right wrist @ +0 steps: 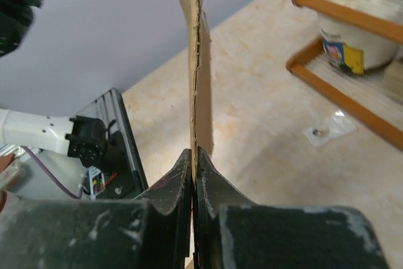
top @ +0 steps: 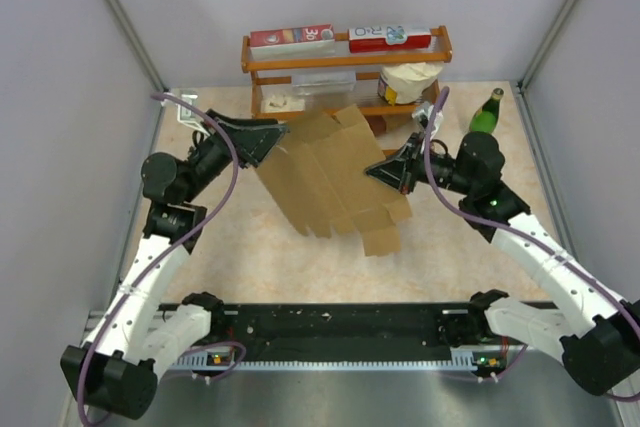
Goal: Fold the paper box
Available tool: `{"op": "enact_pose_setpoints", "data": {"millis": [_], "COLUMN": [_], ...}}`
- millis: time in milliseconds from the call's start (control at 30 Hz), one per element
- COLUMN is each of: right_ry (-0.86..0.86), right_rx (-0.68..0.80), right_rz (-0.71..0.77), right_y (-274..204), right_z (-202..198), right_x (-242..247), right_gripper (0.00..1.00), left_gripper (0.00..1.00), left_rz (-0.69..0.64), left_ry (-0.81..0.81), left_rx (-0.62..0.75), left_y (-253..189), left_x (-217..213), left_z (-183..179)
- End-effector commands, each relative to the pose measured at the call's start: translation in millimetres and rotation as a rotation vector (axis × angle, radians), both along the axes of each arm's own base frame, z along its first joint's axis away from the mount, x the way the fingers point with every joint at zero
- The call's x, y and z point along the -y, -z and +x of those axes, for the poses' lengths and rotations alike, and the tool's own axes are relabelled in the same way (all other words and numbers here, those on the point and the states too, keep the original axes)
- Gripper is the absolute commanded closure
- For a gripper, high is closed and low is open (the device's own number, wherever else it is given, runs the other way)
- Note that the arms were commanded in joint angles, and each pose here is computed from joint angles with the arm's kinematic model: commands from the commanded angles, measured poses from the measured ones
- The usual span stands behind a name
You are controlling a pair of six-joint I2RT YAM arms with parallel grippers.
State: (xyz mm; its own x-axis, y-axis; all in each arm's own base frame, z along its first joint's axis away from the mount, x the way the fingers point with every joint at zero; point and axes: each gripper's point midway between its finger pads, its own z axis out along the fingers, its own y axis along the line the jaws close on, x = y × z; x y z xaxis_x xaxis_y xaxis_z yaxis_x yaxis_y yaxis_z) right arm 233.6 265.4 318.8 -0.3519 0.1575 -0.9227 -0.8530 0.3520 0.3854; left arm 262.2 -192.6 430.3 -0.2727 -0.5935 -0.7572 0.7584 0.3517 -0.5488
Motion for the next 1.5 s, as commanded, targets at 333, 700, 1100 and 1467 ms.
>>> {"op": "enact_pose_setpoints", "data": {"millis": [333,700,1100,1467], "right_ry": [-0.022,0.155,0.103,0.138], "right_rx": [-0.54,-0.465,-0.334,-0.224], "right_rz": [-0.315,-0.574,-0.701,-0.873], "right_y": [122.9,153.5,153.0,185.5], "right_z": [11.7,35.3,32.3,33.5], "right_x": [27.6,66.8,56.7,55.3], "right_gripper": [1.0,1.0,1.0,1.0], "left_gripper": [0.33,0.33,0.34,0.35], "left_rz": [0.226,0.305,0.325,0.353], "left_ry": [-0.248,-0.239,-0.149,-0.111], "left_rx": [-0.184,-0.166,-0.143,-0.166], "left_y": [81.3,98.5,119.2,140.0], "left_x": [-30.4,-30.7,-17.5,-13.0], "left_z": [25.9,22.4,21.1,21.2]}}
